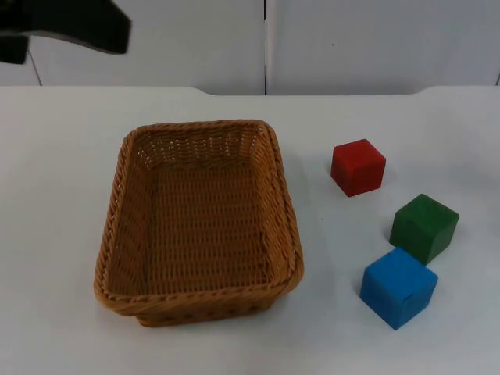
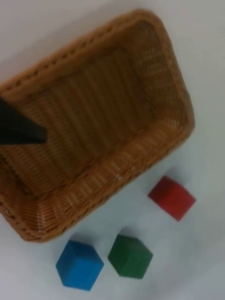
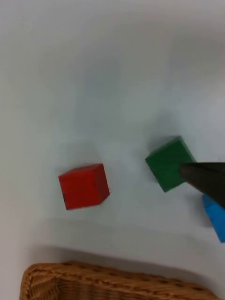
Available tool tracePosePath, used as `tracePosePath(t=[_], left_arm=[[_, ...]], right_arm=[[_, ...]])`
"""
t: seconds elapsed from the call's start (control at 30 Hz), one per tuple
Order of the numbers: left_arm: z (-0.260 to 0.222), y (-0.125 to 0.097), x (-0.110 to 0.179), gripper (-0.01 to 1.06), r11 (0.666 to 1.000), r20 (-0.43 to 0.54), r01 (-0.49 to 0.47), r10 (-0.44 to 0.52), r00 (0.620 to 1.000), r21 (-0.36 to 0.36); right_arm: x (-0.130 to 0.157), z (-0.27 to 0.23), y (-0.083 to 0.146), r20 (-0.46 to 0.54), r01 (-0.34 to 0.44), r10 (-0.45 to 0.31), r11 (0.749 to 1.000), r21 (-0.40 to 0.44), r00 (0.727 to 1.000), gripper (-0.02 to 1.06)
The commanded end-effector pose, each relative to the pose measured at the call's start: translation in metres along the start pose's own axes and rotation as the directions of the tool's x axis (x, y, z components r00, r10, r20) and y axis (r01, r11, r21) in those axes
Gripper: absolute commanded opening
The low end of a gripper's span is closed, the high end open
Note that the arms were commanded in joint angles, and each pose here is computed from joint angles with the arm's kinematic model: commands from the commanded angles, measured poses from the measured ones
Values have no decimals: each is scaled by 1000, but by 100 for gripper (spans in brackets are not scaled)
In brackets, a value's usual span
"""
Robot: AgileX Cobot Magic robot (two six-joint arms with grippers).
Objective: Pick up one cube with each hand and place exactly two cubes into the same basket, leaving the remaining cube outside.
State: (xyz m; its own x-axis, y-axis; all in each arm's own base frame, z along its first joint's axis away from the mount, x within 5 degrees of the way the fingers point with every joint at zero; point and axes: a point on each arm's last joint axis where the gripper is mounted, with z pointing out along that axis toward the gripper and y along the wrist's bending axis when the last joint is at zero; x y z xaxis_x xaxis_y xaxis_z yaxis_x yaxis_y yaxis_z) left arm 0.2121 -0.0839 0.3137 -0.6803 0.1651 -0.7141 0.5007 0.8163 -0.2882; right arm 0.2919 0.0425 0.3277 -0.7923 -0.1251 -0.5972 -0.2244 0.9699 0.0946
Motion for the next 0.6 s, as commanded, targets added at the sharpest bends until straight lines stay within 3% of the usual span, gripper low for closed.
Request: tracePosePath(t=[0.0, 0.57], left_arm=[[9, -8, -7, 105, 999, 12, -23, 23, 1000, 26], [93, -52, -4, 105, 977, -154, -149, 173, 973, 155]], right_arm=[[-4, 3, 1, -6, 6, -6, 1000, -30, 1000, 105], [-21, 45, 47, -45, 142, -148, 983, -115, 988, 105]])
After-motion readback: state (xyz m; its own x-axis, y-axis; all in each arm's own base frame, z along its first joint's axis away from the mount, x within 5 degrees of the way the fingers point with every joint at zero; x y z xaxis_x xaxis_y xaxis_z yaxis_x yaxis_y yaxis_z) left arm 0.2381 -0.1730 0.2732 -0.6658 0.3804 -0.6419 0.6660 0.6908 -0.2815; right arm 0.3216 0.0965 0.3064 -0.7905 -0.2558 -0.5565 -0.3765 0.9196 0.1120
